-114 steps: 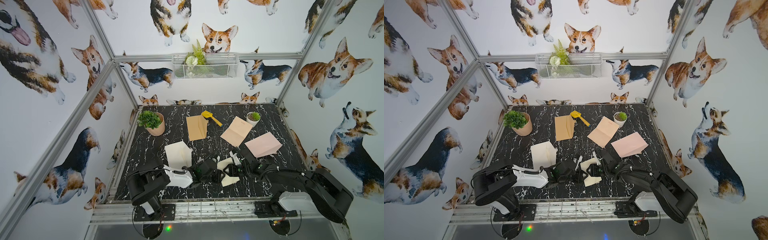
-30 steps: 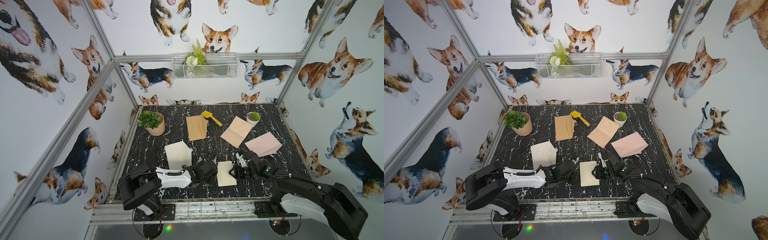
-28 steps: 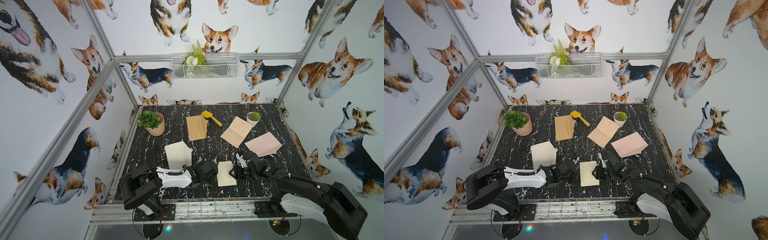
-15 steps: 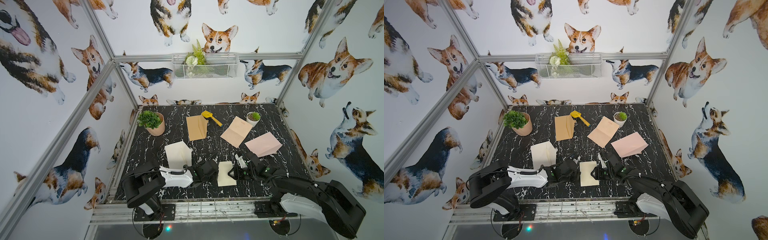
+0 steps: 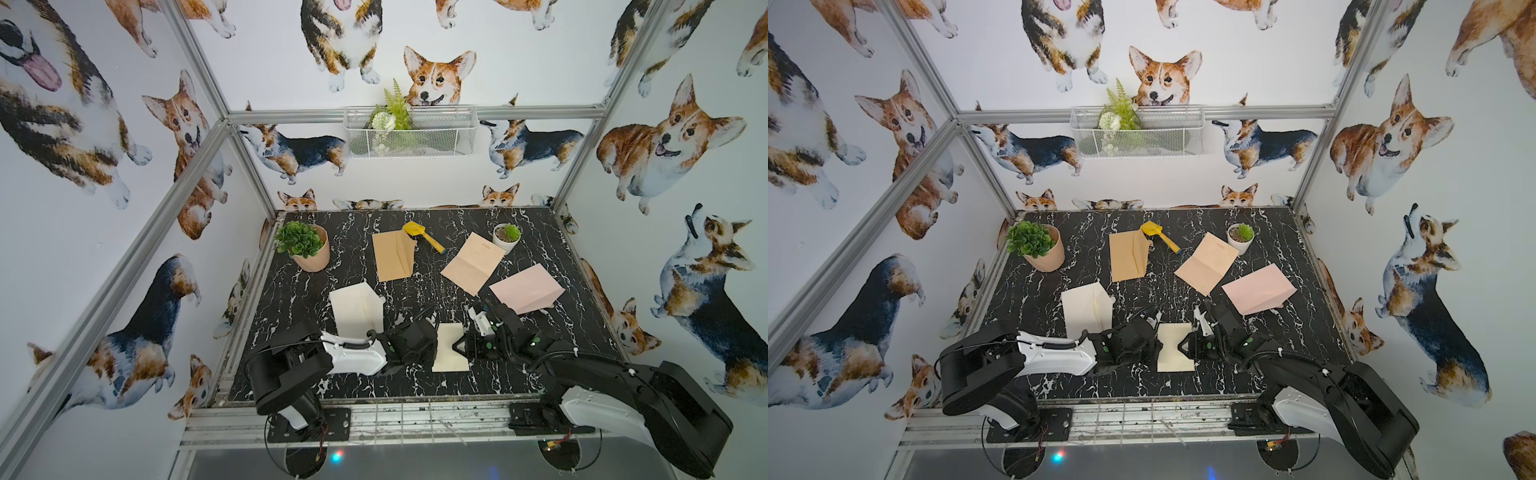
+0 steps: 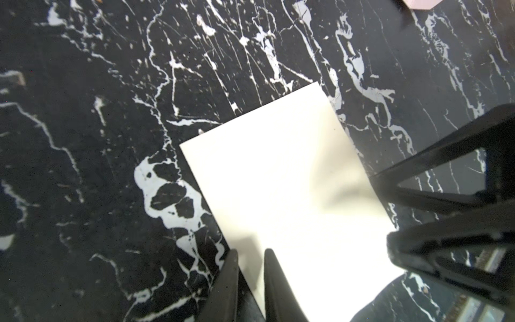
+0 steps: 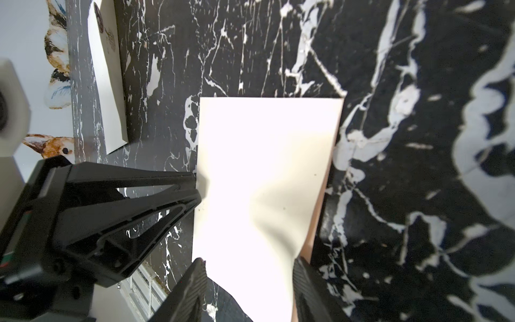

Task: Take the letter paper out of the envelope
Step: Unfold the letter paper at the center of the board.

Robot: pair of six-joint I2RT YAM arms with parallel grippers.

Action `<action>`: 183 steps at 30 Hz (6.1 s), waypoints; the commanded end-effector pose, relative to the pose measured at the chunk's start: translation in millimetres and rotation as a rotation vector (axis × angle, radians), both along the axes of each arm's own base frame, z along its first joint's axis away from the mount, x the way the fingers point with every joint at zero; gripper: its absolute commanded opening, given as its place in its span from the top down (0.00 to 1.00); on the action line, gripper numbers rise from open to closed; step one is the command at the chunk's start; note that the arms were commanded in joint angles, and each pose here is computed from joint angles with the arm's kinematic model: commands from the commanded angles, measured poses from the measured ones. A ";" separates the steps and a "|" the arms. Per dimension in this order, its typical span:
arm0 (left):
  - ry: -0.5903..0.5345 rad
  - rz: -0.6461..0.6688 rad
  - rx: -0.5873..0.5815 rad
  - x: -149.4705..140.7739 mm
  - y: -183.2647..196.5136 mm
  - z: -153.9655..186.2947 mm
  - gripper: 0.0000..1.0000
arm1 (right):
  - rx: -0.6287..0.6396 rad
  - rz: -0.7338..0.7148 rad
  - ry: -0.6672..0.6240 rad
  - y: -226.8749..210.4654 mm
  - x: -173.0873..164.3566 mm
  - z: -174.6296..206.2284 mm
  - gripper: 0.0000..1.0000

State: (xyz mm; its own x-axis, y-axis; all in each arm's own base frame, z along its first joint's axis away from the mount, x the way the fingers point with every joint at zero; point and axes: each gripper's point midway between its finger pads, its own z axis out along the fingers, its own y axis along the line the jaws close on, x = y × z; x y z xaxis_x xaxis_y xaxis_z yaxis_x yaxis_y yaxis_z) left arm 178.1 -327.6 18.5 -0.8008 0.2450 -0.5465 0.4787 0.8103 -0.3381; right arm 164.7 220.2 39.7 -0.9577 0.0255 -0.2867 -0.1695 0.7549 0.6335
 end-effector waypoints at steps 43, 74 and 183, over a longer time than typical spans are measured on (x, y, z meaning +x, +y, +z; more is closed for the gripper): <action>0.081 -0.007 0.105 -17.1 23.3 -19.2 0.79 | 0.011 -0.041 0.049 -5.4 -19.8 -27.3 0.92; -0.126 0.140 0.063 -4.5 83.7 30.5 0.79 | -0.642 0.182 -0.431 -45.1 49.0 116.7 1.00; 0.110 0.050 -0.109 8.9 49.1 -17.1 1.00 | -0.104 0.258 -0.593 47.3 -10.4 77.7 1.00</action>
